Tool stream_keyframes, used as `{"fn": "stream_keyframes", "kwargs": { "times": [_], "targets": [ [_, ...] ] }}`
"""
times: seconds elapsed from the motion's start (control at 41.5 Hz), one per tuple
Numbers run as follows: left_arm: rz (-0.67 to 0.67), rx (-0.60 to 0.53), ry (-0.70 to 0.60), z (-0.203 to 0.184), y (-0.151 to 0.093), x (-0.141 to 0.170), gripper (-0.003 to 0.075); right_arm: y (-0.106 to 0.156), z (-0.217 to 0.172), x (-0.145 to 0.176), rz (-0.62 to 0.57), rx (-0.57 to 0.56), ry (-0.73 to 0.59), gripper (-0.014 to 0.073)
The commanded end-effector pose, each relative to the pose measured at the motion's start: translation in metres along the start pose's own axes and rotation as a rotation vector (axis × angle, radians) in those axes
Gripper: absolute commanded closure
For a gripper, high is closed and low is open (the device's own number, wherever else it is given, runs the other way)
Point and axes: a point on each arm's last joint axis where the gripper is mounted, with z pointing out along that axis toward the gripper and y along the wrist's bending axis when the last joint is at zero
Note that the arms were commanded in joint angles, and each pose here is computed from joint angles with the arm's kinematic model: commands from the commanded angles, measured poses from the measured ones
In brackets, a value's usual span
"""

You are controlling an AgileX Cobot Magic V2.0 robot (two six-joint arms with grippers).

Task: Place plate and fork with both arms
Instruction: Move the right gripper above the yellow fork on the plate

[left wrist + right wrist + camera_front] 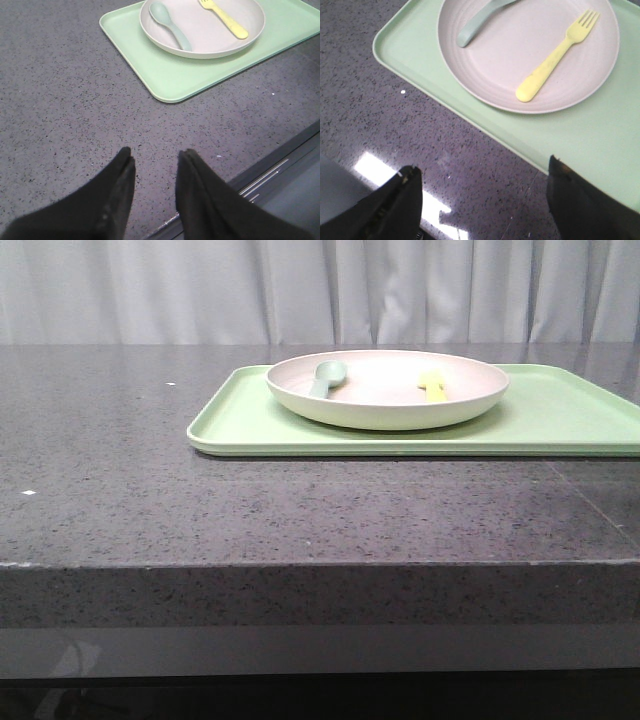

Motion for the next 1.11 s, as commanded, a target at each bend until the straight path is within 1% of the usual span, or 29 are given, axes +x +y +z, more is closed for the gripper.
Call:
{"fn": "stream_keyframes", "kwargs": {
  "times": [0.0, 0.072, 0.145, 0.217, 0.362, 0.458, 0.627, 0.796, 1.085],
  "targets": [
    [-0.008, 0.0, -0.093, -0.005, 0.0, -0.012, 0.0512, -0.004, 0.001, -0.026, 0.008, 0.043, -0.041, 0.0073],
    [-0.008, 0.0, -0.093, -0.005, 0.0, -0.012, 0.0512, -0.009, 0.013, -0.037, 0.018, 0.082, -0.001, 0.0136],
    [-0.008, 0.0, -0.093, -0.005, 0.0, -0.012, 0.0512, -0.012, 0.025, -0.049, 0.026, 0.105, 0.011, 0.0211],
    [-0.008, 0.0, -0.093, -0.005, 0.0, -0.012, 0.0512, -0.015, 0.037, -0.058, 0.046, 0.125, 0.021, 0.0243],
    [-0.008, 0.0, -0.093, -0.005, 0.0, -0.012, 0.0512, -0.029, 0.063, -0.069, 0.127, 0.148, 0.084, 0.0246],
    [-0.008, 0.0, -0.093, -0.005, 0.0, -0.012, 0.0512, -0.032, 0.076, -0.072, 0.133, 0.151, 0.113, 0.0246],
    [-0.008, 0.0, -0.093, -0.005, 0.0, -0.012, 0.0512, -0.037, 0.096, -0.074, 0.143, 0.151, 0.104, 0.0246],
    [-0.008, 0.0, -0.093, -0.005, 0.0, -0.012, 0.0512, -0.055, 0.111, -0.082, 0.276, 0.184, 0.143, 0.0246],
    [-0.008, 0.0, -0.093, -0.005, 0.0, -0.012, 0.0512, -0.064, 0.14, -0.104, 0.371, 0.2, 0.228, 0.0246]
  ]
}}
